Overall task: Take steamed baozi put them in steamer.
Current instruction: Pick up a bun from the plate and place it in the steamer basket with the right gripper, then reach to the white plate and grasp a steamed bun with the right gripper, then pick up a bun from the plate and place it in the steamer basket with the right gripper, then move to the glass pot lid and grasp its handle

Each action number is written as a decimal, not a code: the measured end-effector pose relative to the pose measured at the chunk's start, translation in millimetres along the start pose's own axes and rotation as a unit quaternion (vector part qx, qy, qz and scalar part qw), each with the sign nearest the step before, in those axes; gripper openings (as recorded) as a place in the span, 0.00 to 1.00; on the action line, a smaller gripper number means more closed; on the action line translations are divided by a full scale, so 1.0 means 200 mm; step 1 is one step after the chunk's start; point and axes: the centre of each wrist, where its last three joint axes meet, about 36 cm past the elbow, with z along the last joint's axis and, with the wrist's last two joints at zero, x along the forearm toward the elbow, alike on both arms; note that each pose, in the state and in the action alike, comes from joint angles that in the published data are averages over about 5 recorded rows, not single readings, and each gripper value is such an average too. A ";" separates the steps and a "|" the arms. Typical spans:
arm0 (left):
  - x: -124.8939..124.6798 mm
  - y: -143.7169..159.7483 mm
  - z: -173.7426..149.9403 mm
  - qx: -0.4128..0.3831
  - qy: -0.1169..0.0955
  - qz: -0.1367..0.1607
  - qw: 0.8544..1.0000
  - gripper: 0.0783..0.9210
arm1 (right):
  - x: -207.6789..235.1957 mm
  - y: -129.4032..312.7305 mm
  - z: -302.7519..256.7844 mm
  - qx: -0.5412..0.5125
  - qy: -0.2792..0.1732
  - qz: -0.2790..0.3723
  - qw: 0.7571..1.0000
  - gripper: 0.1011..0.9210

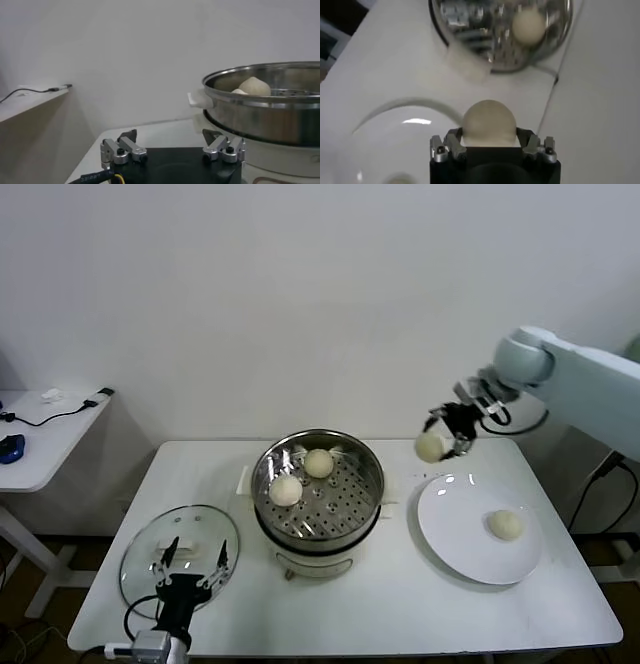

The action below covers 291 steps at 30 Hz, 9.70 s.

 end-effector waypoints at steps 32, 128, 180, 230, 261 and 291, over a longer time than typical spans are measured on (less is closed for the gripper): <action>0.05 0.01 0.02 0.001 0.000 -0.017 1.000 0.88 | -0.79 -0.31 -1.04 0.397 -0.050 -0.108 0.910 0.81; -0.01 -0.01 0.04 0.006 0.005 -0.002 1.000 0.88 | -0.25 0.69 0.73 -0.337 0.049 0.023 0.940 0.69; 0.00 0.02 0.02 0.003 0.005 -0.007 1.000 0.88 | -0.63 -0.02 -0.34 -0.298 -0.037 0.007 0.954 0.88; -0.12 0.16 0.16 -0.101 -0.039 -0.082 0.991 0.88 | -1.29 2.10 -0.16 -0.639 -0.199 0.567 0.481 0.88; -0.25 0.37 0.80 -0.602 -0.044 -0.121 0.788 0.88 | -1.58 2.52 -0.65 -0.689 -0.142 0.581 0.409 0.88; -0.47 0.38 0.87 -0.666 -0.032 -0.111 0.737 0.56 | -1.59 2.60 -0.70 -0.695 -0.133 0.581 0.401 0.88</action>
